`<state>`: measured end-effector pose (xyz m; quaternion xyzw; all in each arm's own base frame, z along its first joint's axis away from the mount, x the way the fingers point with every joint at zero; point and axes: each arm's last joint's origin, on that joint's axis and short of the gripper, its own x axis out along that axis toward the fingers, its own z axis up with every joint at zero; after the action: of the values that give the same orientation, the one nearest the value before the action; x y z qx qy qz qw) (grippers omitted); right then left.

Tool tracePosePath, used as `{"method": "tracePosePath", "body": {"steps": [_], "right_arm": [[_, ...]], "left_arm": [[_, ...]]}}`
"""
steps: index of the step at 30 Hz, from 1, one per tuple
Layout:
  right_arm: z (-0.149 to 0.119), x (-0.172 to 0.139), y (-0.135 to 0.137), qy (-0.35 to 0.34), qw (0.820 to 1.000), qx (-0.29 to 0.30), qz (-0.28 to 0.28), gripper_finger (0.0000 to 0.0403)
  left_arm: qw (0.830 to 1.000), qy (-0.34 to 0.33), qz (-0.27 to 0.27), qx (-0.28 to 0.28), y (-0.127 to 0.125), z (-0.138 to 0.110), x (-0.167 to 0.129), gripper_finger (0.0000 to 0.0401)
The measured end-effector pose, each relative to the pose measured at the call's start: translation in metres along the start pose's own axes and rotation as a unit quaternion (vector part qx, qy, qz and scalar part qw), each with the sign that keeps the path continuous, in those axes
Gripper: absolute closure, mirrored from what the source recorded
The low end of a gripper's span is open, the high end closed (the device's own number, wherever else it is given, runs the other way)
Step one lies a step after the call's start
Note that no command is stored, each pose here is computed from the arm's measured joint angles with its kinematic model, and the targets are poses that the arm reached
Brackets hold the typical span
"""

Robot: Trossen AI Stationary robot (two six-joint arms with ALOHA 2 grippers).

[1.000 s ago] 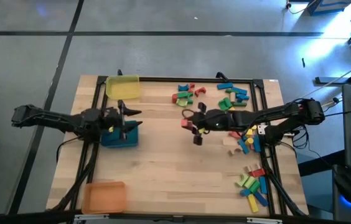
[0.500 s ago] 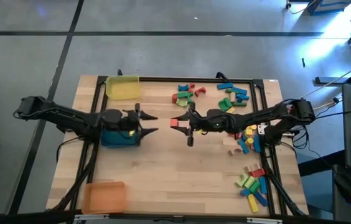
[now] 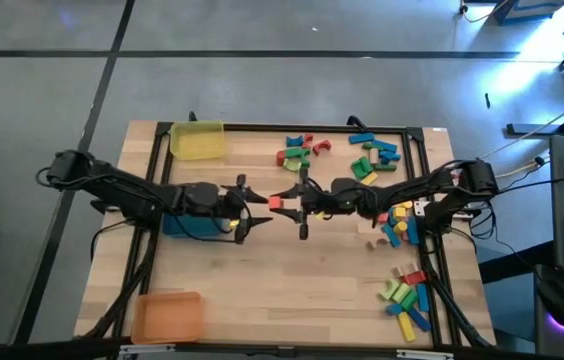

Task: Sort blocks by size
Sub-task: Put the orange arch block into the blue bin

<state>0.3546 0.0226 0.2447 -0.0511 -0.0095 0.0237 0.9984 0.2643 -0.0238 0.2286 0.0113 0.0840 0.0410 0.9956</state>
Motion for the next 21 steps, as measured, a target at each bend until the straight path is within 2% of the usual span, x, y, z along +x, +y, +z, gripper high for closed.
{"method": "tracePosePath", "body": {"steps": [6, 14, 21], "right_arm": [[0.001, 0.001, 0.002, -0.01, 1.0, 0.008, 0.004, 0.0264], [0.001, 0.001, 0.003, -0.009, 1.0, 0.01, 0.017, 0.0264], [0.006, 0.001, 0.003, -0.039, 0.999, 0.001, 0.022, 0.0264]], "left_arm": [[1.0, -0.006, -0.001, 0.003, -0.001, 0.005, 0.007, 0.0187], [0.999, -0.032, 0.014, 0.003, 0.001, 0.017, 0.0, 0.0187], [0.999, -0.053, -0.014, -0.001, -0.001, 0.018, 0.003, 0.0187]]}}
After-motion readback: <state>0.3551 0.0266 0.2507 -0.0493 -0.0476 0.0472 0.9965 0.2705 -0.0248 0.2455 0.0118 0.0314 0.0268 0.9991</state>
